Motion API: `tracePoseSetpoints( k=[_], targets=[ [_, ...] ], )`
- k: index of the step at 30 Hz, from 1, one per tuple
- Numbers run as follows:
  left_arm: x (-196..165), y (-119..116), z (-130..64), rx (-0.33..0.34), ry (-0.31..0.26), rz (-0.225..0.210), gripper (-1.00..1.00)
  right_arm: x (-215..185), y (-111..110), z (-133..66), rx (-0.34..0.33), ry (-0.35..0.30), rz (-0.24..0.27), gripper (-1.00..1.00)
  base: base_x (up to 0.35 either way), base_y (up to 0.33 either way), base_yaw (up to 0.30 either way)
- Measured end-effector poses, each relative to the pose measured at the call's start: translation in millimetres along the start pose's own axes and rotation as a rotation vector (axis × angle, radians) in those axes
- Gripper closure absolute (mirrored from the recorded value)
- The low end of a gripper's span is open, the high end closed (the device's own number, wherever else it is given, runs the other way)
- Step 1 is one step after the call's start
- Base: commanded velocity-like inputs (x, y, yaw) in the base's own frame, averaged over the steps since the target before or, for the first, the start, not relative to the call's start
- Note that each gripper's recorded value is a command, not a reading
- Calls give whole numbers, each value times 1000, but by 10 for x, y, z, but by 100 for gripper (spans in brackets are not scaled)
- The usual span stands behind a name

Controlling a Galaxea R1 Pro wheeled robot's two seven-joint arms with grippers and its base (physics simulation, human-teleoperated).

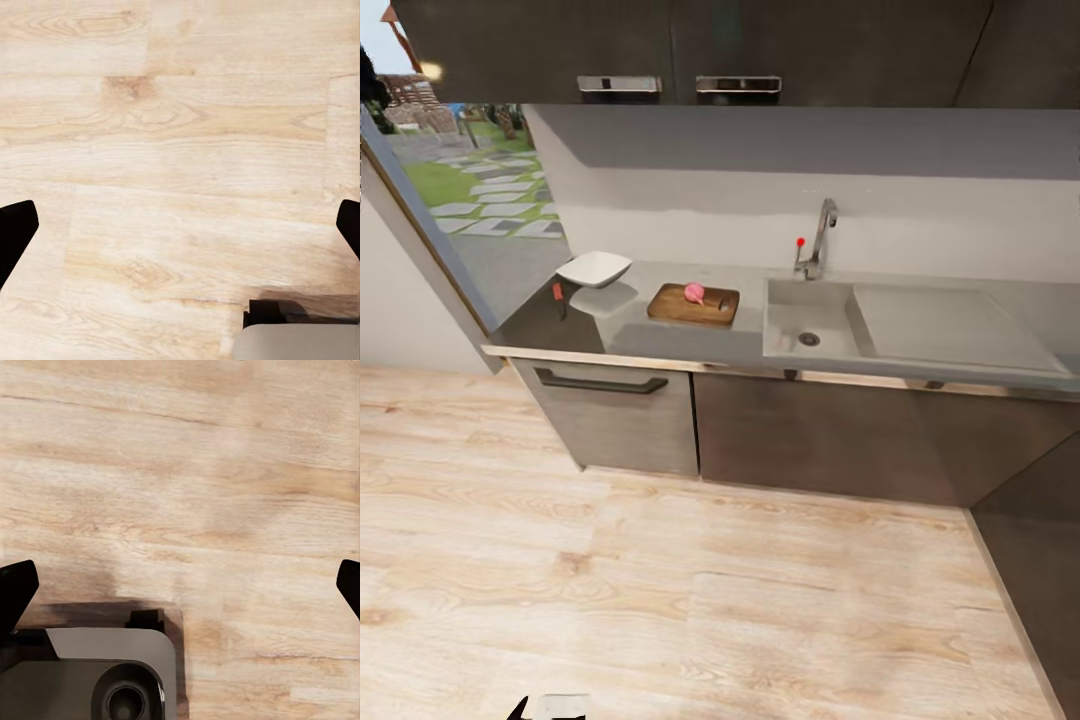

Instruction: In the kitchen, take the Vidalia onion out of the sink, dice it on the chopping board with the paring knife, put the diced onion into the bowl on the countertop, then place both the paring knife and the chopping board into the sink.

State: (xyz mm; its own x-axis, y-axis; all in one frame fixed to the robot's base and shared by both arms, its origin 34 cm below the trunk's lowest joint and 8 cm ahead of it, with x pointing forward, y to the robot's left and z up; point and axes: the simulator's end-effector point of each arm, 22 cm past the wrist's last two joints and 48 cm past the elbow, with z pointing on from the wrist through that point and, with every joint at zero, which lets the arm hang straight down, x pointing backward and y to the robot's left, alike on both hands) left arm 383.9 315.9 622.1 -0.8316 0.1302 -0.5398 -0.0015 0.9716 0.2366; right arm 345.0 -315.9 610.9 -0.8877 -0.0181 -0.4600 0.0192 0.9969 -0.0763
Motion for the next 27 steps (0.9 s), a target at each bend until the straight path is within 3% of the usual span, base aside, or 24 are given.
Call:
tracePoseSetpoints(
  k=[27],
  targets=[
    [-194,39,-7,-7,-41,-8,-100,-190,3,-16,0,-42,4,-100,0,0,0]
  ],
)
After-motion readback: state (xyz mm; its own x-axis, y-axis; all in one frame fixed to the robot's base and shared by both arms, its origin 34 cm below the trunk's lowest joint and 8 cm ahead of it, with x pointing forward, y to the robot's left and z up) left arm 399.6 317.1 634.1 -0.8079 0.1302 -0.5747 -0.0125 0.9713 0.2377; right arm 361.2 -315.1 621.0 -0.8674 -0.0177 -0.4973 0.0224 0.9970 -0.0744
